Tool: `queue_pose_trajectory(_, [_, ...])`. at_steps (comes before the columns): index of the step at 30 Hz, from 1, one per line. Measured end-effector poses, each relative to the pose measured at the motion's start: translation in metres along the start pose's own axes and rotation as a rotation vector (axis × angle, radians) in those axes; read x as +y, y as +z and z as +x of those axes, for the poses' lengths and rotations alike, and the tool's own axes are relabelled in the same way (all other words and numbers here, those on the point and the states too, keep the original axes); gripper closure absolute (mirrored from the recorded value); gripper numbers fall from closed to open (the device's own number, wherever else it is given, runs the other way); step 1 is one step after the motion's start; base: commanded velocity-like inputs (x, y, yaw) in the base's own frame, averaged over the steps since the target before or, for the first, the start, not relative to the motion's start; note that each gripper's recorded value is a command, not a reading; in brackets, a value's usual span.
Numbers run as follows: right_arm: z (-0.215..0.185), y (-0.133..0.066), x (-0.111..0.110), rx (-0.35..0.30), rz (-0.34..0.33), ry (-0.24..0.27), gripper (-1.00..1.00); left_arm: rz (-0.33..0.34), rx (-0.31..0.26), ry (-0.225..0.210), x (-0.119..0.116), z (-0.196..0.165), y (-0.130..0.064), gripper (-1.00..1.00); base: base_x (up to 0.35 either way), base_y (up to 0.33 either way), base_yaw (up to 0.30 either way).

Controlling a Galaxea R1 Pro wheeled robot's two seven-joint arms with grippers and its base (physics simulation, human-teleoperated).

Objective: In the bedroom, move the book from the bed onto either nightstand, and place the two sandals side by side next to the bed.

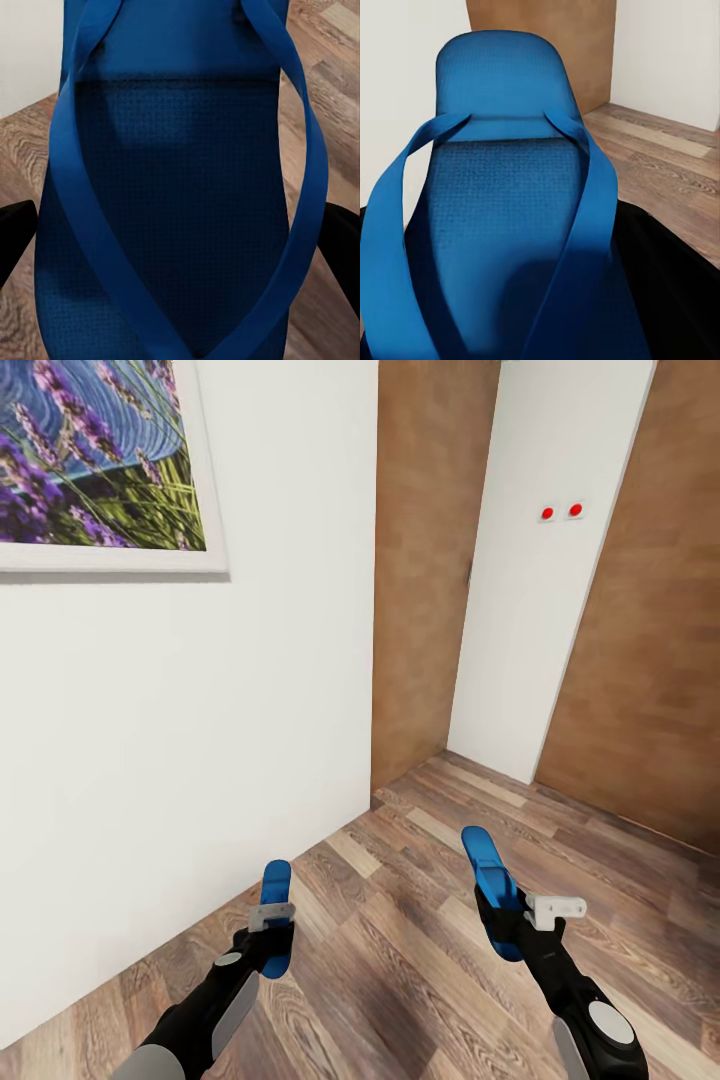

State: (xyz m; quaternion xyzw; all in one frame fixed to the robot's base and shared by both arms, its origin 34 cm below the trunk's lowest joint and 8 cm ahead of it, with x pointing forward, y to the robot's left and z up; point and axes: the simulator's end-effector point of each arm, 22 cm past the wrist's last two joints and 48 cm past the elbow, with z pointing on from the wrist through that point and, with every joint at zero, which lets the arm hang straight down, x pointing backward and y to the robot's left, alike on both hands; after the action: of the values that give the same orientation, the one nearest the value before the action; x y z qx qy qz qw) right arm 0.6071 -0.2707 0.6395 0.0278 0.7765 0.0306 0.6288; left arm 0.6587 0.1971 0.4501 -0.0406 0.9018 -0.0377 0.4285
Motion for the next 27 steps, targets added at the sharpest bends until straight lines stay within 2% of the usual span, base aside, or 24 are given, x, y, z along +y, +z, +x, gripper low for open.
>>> queue_pose_trajectory(27, [-0.052,0.000,0.005,0.015,0.001,0.002,1.00,-0.002,0.003,0.000,-0.006,-0.051,-0.027,1.00,0.000,0.000,0.000])
